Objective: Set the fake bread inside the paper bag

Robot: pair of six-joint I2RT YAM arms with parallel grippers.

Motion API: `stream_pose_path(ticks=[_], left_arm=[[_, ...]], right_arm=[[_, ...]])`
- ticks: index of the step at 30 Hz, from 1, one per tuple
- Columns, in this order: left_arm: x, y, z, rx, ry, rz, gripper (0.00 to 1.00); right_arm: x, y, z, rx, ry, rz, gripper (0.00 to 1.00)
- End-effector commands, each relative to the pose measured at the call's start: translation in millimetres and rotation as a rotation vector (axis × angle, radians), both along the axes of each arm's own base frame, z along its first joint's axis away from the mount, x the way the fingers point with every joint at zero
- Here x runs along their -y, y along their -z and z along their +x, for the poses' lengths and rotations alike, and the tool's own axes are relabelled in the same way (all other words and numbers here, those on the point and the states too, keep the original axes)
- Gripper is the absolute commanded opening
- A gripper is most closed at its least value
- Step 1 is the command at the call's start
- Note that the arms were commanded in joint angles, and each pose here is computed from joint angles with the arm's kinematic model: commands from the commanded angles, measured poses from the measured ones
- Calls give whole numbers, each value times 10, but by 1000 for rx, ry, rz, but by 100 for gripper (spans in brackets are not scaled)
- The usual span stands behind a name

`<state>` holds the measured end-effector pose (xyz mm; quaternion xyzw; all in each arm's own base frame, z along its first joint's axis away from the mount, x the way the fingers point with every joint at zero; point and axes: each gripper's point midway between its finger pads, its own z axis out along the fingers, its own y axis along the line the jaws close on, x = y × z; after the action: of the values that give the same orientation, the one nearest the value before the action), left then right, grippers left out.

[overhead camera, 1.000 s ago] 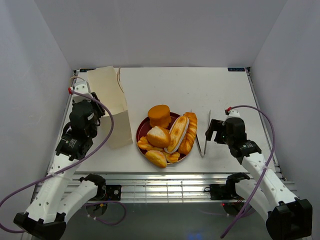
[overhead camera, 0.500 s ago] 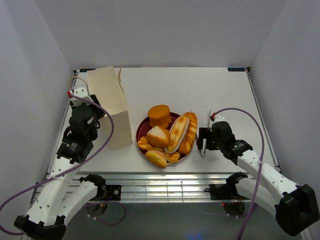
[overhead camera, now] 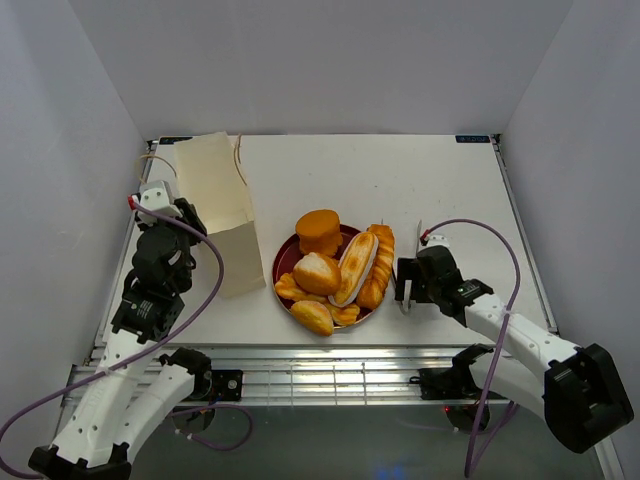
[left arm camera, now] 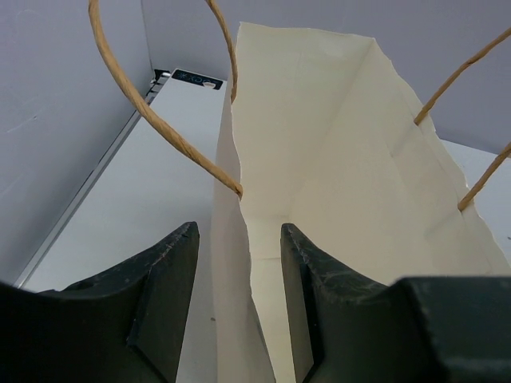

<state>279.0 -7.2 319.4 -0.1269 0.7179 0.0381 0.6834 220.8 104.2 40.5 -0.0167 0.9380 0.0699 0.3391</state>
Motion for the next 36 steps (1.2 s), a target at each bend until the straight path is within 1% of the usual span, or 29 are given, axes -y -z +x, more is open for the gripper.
stream_pose_path(ticks=[1,10,16,18,22,26,32,36], left_arm=[[19,-16,-4,19,13,-3,56],[23,-3,-20,23,19,-5,56],[37,12,-13,20,29,-2,56],[42,28,-18,17,32,-1,56],[44,31,-26,20,35,-2,56],[57,49,-25,17,43,0,56],[66,52,-31,18,49,-1,56],[59,41,-37,23,46,-2,56]], right_arm=[[-90,-3,94,44,-10,35,94],[-79,-7,231,87,15,15,98],[-35,0,423,93,65,-48,100],[-36,-47,509,103,81,-61,95],[-24,-35,578,101,98,-84,91],[0,-65,624,112,109,-75,85],[84,-44,686,109,107,-33,84],[110,-57,722,118,94,-30,86]])
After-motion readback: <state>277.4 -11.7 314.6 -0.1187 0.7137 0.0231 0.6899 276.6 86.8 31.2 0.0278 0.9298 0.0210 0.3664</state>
